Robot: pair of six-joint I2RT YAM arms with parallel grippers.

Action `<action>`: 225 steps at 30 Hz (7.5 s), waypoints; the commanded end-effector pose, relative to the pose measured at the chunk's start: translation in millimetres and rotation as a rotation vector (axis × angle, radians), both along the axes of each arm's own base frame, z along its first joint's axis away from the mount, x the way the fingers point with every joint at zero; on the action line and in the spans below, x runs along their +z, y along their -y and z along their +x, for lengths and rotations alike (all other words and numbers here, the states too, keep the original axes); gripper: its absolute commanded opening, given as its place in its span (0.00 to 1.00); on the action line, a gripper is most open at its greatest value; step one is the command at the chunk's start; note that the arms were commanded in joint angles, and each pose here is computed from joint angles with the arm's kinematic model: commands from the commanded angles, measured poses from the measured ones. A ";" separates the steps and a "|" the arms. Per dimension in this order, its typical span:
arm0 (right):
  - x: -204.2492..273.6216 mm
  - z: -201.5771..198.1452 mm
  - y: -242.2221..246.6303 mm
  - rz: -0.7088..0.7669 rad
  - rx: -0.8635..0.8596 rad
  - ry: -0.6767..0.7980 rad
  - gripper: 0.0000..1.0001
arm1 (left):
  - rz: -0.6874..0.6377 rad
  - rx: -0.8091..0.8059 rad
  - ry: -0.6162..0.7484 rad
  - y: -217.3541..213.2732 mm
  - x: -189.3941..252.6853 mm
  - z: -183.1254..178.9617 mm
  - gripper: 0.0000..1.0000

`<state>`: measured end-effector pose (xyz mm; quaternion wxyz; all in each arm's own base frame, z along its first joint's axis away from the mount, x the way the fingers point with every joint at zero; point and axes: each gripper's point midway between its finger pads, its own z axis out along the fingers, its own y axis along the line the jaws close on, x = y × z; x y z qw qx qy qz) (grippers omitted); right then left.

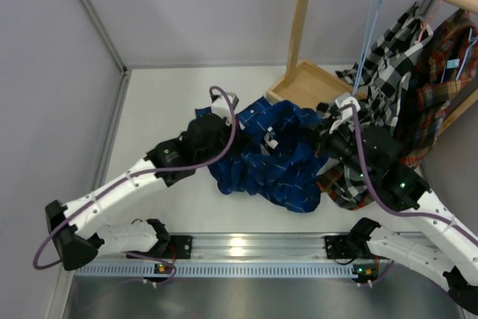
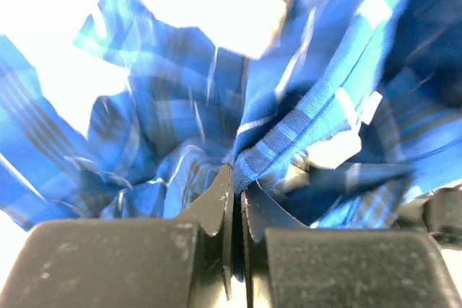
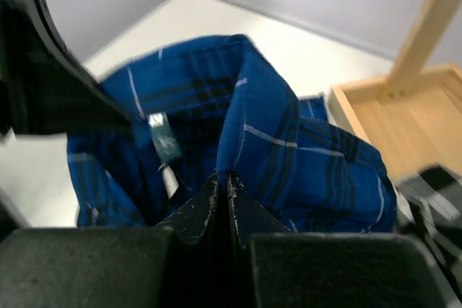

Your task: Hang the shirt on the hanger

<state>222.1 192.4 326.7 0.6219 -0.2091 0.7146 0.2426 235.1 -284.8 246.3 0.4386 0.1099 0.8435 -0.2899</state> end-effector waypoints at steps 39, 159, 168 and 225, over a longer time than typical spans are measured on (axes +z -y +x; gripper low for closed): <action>-50.8 -38.0 -47.7 0.188 0.057 -0.159 0.75 | 0.201 0.278 0.361 -65.5 78.8 51.6 0.00; -42.8 50.2 -13.8 0.243 -0.184 -0.235 0.00 | 0.092 0.446 0.112 -99.8 92.3 102.1 0.98; -21.8 62.3 -37.2 0.213 -0.108 -0.233 0.00 | 0.131 0.133 0.179 -25.1 28.6 27.6 0.81; 93.6 113.2 119.9 -0.113 -0.783 -0.108 0.79 | 0.219 0.059 -0.079 -28.6 -31.2 7.4 0.00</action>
